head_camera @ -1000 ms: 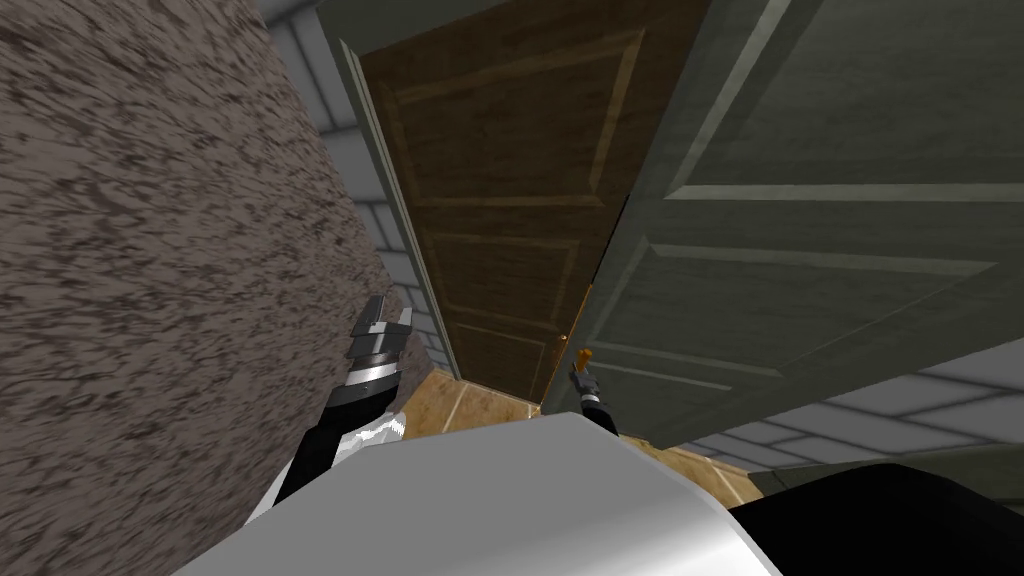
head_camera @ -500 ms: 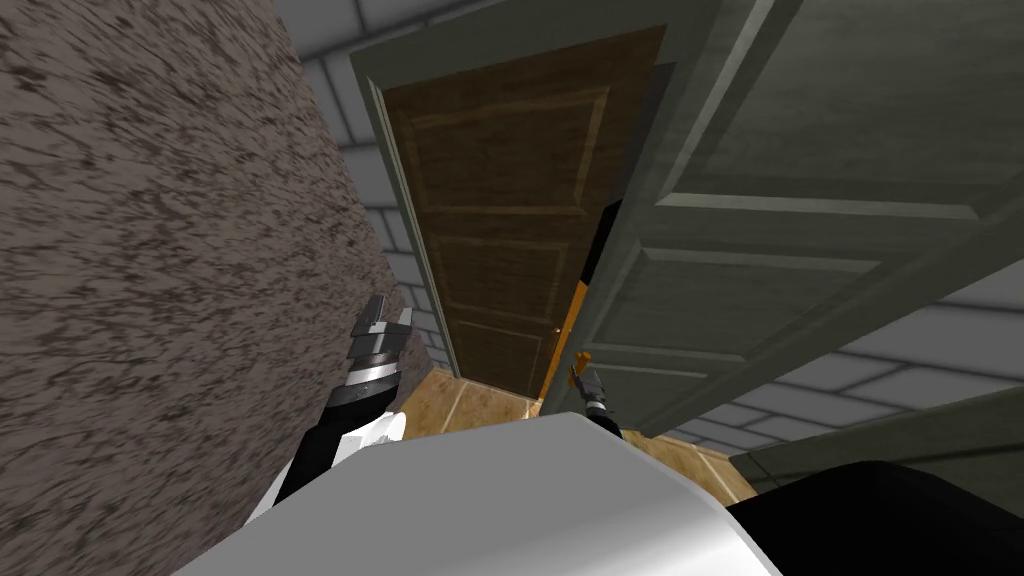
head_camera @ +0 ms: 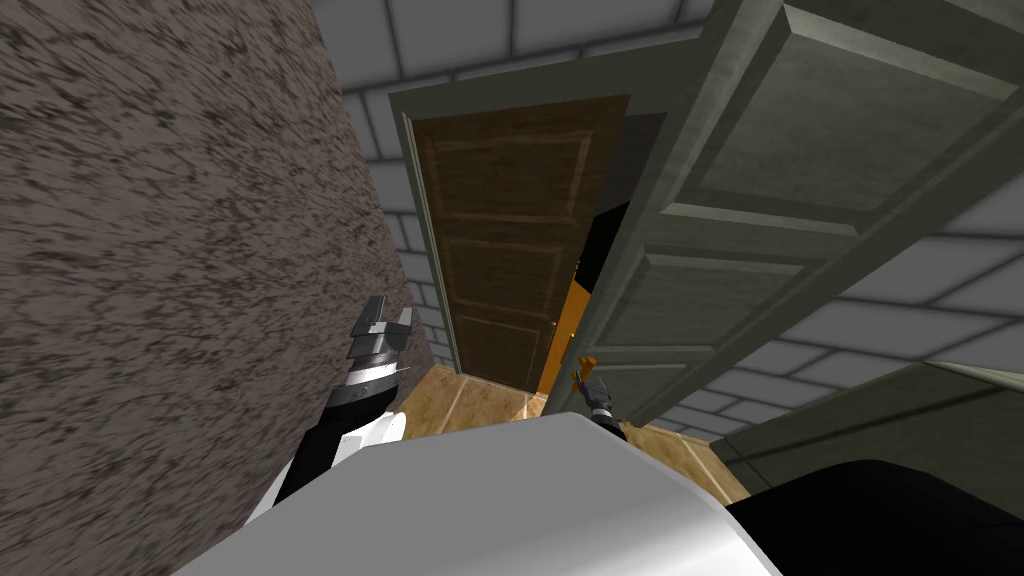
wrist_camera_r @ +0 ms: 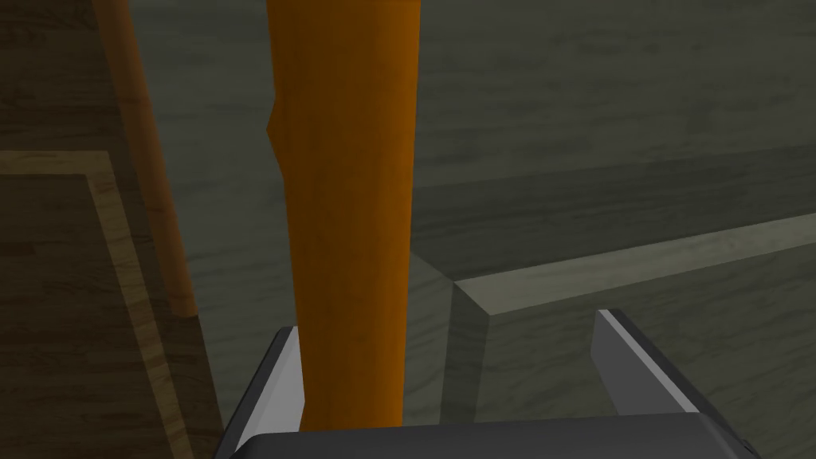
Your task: Pull the door open
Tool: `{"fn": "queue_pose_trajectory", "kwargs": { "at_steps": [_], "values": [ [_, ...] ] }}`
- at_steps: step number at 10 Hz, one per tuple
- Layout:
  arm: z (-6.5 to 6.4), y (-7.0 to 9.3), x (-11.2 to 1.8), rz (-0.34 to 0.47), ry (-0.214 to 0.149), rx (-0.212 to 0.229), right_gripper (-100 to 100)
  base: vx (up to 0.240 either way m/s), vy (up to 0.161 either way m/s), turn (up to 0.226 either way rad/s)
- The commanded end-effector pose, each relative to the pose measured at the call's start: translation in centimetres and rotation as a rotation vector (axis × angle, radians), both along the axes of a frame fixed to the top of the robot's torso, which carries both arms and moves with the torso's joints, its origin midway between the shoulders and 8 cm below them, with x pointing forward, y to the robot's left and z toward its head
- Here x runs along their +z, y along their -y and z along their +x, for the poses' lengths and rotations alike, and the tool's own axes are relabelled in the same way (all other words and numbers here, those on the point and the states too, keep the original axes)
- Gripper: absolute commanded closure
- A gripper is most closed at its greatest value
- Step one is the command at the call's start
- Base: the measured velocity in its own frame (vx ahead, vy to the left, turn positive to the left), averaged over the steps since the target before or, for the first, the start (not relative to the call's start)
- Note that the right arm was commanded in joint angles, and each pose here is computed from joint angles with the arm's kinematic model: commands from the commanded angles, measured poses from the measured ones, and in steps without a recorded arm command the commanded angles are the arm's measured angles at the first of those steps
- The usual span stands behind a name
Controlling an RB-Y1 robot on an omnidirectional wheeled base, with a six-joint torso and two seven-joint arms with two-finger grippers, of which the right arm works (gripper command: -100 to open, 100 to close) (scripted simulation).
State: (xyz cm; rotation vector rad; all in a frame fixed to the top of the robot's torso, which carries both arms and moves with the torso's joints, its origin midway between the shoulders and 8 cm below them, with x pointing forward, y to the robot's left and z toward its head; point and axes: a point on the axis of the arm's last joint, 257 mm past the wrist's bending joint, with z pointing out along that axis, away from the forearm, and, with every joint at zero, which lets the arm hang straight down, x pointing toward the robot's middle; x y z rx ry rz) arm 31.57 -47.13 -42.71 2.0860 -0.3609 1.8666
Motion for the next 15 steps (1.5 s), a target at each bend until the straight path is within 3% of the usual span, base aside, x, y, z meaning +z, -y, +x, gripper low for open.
{"fn": "queue_pose_trajectory", "kwargs": {
  "at_steps": [1, 9, 10, 15],
  "values": [
    [-1.7, 2.5, -0.1, -0.019, -0.031, -0.035, 100, -0.028, 0.009, 0.003],
    [-2.5, 3.2, -0.3, -0.024, -0.044, -0.048, 100, -0.021, 0.003, -0.009],
    [-1.3, 2.6, 0.9, -0.020, -0.006, -0.034, 100, -0.012, 0.003, 0.000],
    [-2.5, 3.2, -0.3, -0.024, -0.044, -0.048, 100, 0.007, -0.002, 0.003]
  ]
}}
